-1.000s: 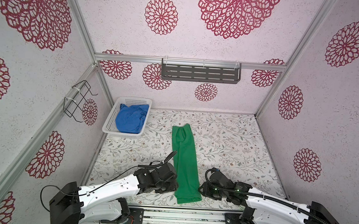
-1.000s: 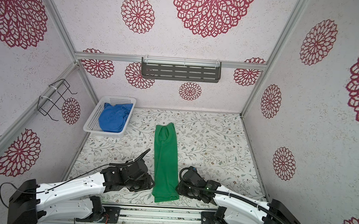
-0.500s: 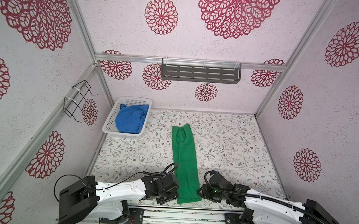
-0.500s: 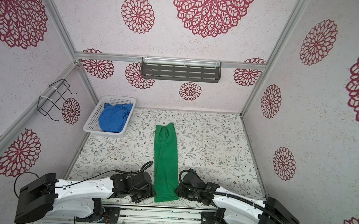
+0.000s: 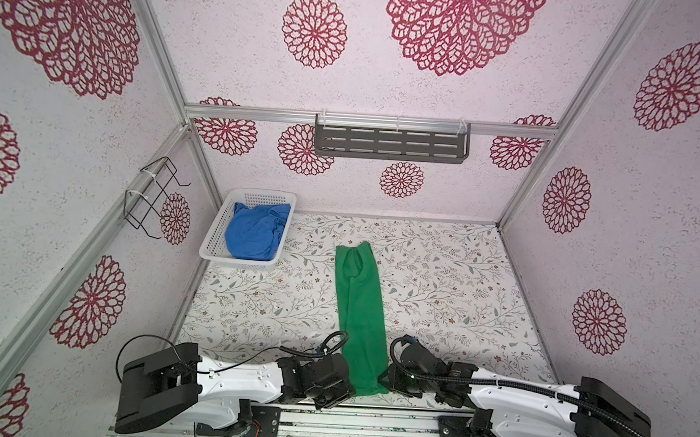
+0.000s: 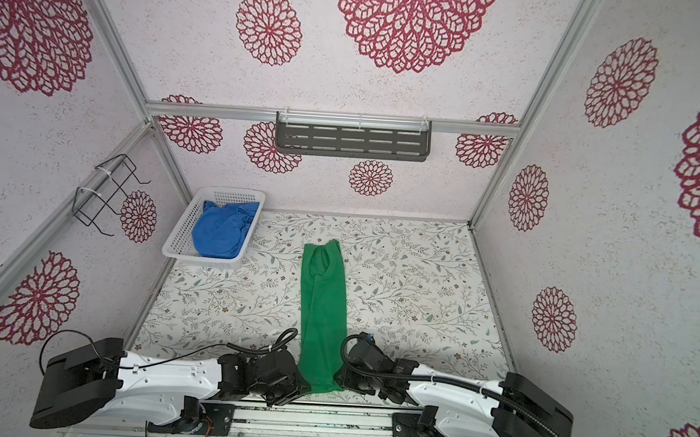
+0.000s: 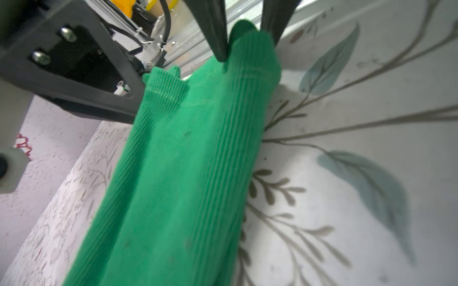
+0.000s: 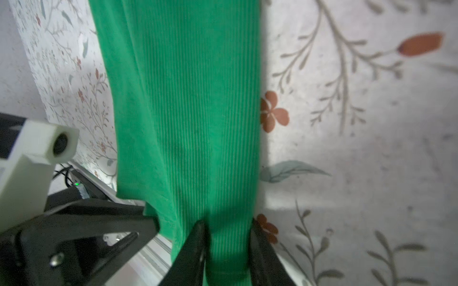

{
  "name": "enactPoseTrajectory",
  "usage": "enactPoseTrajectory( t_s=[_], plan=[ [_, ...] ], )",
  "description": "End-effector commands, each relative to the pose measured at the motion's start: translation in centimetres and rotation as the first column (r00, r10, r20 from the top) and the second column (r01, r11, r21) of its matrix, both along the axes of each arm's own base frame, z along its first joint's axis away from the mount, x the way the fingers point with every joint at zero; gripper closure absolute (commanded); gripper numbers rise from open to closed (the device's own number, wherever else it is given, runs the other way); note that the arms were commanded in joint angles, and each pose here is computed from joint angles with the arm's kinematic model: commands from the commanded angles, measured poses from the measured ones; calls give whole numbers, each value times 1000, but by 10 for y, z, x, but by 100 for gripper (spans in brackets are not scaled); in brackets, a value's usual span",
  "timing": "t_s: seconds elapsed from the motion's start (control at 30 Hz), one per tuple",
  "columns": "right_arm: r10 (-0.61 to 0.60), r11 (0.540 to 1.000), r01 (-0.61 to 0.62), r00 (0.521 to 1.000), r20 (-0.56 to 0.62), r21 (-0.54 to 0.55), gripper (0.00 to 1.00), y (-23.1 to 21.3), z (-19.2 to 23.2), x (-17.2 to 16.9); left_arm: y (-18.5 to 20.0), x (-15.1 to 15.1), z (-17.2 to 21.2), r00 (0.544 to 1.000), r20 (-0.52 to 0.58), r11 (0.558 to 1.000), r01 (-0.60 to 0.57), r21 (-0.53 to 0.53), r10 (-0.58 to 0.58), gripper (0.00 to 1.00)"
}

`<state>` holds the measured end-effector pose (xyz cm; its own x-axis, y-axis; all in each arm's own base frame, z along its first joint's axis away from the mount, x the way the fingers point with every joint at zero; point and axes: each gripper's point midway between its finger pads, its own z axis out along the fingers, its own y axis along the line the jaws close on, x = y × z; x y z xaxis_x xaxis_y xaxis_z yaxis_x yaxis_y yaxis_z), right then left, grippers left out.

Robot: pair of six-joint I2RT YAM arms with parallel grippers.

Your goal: Fold and stack the tank tops

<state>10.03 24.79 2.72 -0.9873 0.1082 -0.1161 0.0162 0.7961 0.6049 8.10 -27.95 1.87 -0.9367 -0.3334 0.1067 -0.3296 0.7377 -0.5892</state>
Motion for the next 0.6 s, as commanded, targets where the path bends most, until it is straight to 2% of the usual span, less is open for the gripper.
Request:
enactPoseTrajectory(
  t_s=[0.0,0.1,0.3,0.37,0.57],
  plan=[
    [-12,1000,12,1000,10,-9,81,3,9,2,8,7,10,999,37,999,-38,32,37,88],
    [-10,1000,10,1000,24,-4,89,6,18,2,14,11,27,997,69,998,-50,33,47,100],
    [18,1000,-17,997,77,-8,100,14,49,6,28,23,61,986,140,996,-89,13,87,100],
    [21,1000,-19,993,112,-23,100,15,62,12,31,31,74,984,158,996,-88,-1,88,100],
    [18,999,-10,976,218,-38,100,14,94,41,49,58,99,977,209,998,-49,48,38,100]
  ],
)
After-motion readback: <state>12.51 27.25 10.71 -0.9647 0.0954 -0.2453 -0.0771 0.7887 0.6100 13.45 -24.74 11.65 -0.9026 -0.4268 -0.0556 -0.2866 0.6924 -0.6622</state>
